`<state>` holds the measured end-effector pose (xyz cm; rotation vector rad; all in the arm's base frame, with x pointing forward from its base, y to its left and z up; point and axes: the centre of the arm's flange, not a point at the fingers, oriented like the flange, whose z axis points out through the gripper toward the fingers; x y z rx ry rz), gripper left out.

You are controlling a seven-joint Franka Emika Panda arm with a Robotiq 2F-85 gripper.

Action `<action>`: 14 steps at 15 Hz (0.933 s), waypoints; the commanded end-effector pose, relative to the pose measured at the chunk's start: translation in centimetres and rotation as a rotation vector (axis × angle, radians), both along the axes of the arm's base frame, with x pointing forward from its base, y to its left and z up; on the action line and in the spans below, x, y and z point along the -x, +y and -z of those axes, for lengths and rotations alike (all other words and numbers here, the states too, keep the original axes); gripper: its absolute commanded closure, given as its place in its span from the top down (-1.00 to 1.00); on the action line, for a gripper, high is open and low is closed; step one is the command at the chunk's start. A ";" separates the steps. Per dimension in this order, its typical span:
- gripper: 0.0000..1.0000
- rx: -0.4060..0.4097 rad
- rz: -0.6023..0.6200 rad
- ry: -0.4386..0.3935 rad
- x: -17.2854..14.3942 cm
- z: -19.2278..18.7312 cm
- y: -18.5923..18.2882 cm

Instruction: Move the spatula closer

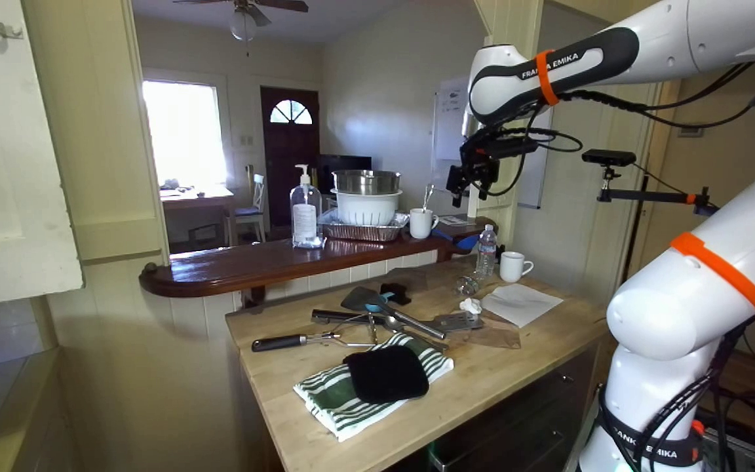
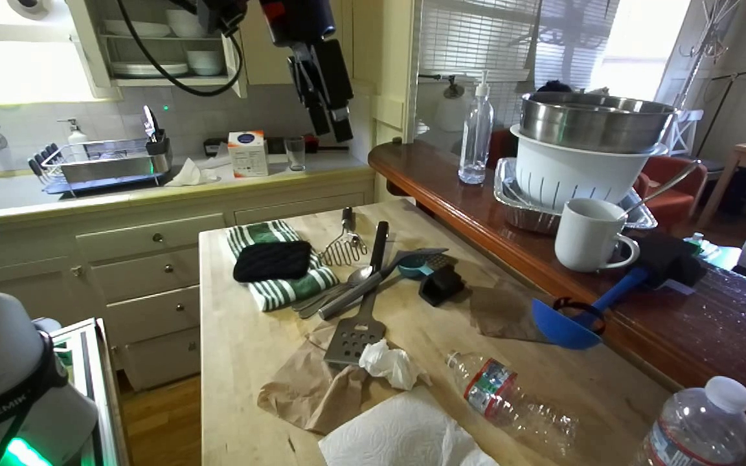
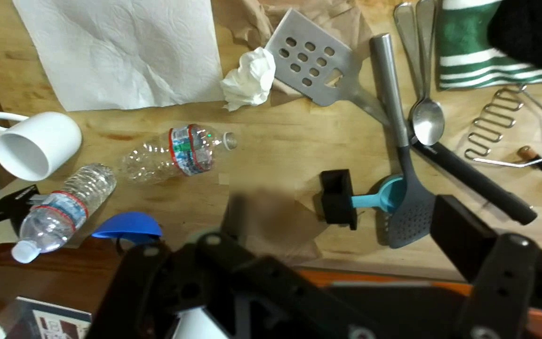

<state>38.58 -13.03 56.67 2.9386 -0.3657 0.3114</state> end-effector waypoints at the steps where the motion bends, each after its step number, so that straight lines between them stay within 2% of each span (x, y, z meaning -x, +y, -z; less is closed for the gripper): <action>1: 1.00 0.057 0.035 -0.052 -1.7 -1.0 -4.7; 4: 1.00 0.157 0.066 -0.054 -3.2 -1.4 -9.3; 6: 1.00 0.176 0.035 -0.043 -3.9 -0.5 -12.4; 8: 1.00 0.127 0.026 -0.079 -4.7 1.0 -15.3; 9: 1.00 0.147 0.047 -0.067 -2.9 0.0 -12.3; 11: 1.00 0.146 0.051 -0.057 -3.2 0.8 -13.3; 14: 1.00 0.153 0.039 -0.068 -3.3 0.2 -12.6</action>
